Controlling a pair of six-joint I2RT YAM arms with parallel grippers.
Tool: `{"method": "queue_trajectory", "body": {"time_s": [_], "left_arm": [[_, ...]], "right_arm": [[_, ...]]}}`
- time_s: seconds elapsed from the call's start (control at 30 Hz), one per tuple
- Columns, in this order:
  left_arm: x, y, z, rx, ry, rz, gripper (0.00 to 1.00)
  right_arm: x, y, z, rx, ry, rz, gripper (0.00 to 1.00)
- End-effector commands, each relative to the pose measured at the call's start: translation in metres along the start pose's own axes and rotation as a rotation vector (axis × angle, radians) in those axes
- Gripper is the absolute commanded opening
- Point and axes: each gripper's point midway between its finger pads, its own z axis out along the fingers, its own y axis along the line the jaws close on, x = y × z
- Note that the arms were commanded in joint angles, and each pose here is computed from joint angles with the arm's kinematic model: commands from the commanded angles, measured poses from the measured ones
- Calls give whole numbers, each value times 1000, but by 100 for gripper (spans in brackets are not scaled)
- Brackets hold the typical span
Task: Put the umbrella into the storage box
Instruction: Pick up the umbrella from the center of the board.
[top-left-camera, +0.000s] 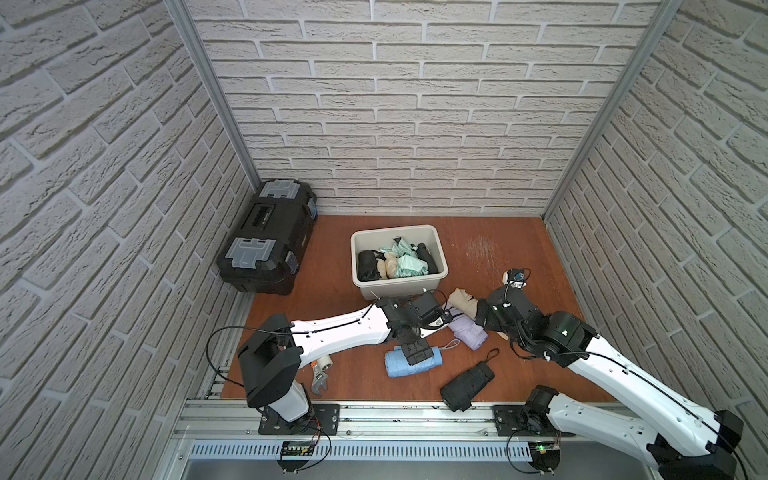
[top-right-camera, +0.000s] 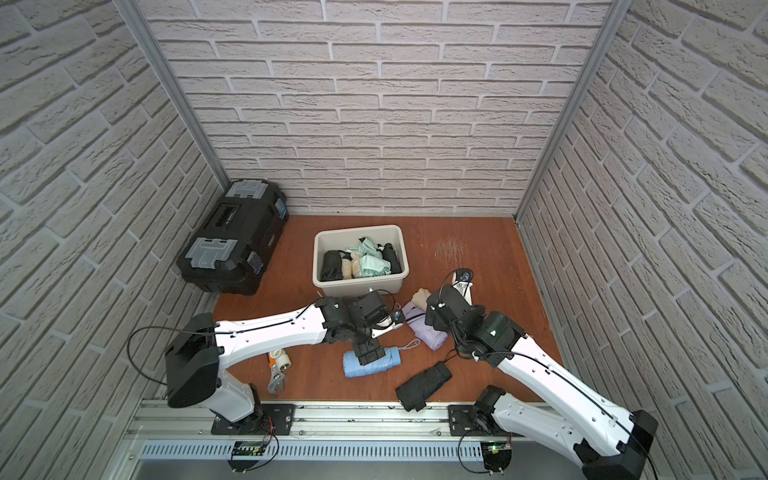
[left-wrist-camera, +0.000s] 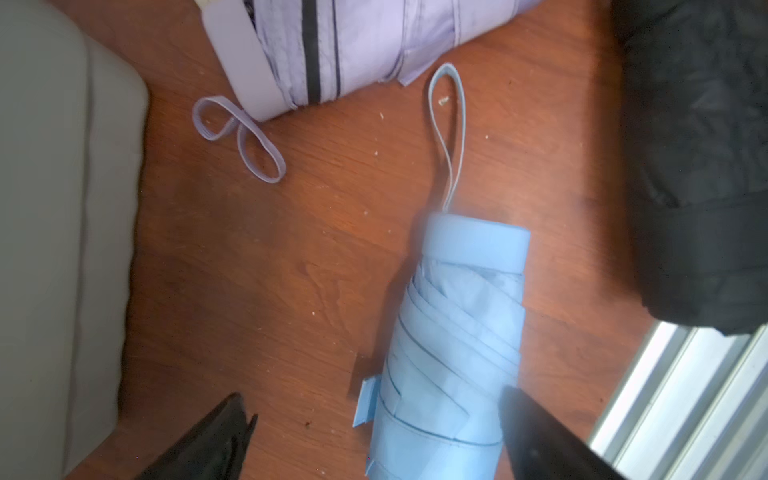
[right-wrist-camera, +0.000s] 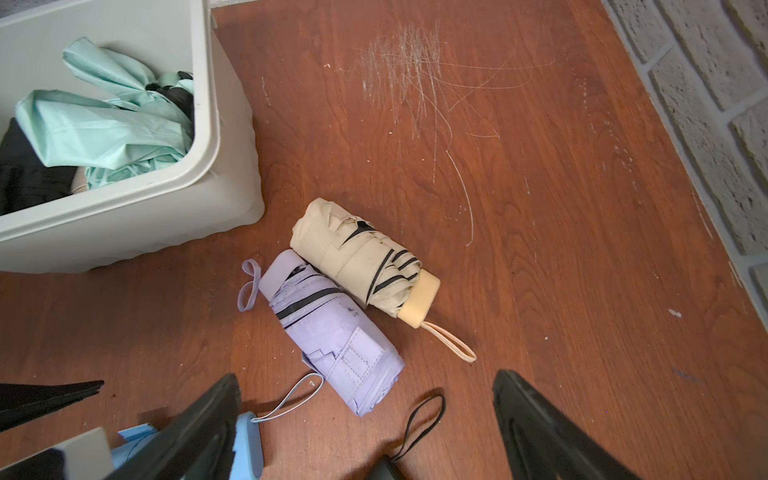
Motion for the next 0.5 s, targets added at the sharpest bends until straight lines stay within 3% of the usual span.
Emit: {"method": "queue_trajectory", "body": {"time_s": [0.0, 0.27, 0.47], "left_arm": [[7, -13, 5, 55, 65, 11, 98], [18, -23, 22, 94, 153, 27, 98], [20, -32, 23, 140, 154, 27, 98]], "right_arm": [[-3, -7, -2, 32, -8, 11, 97], [-7, 6, 3, 8, 9, 3, 97], [-3, 7, 5, 4, 20, 16, 97]]}}
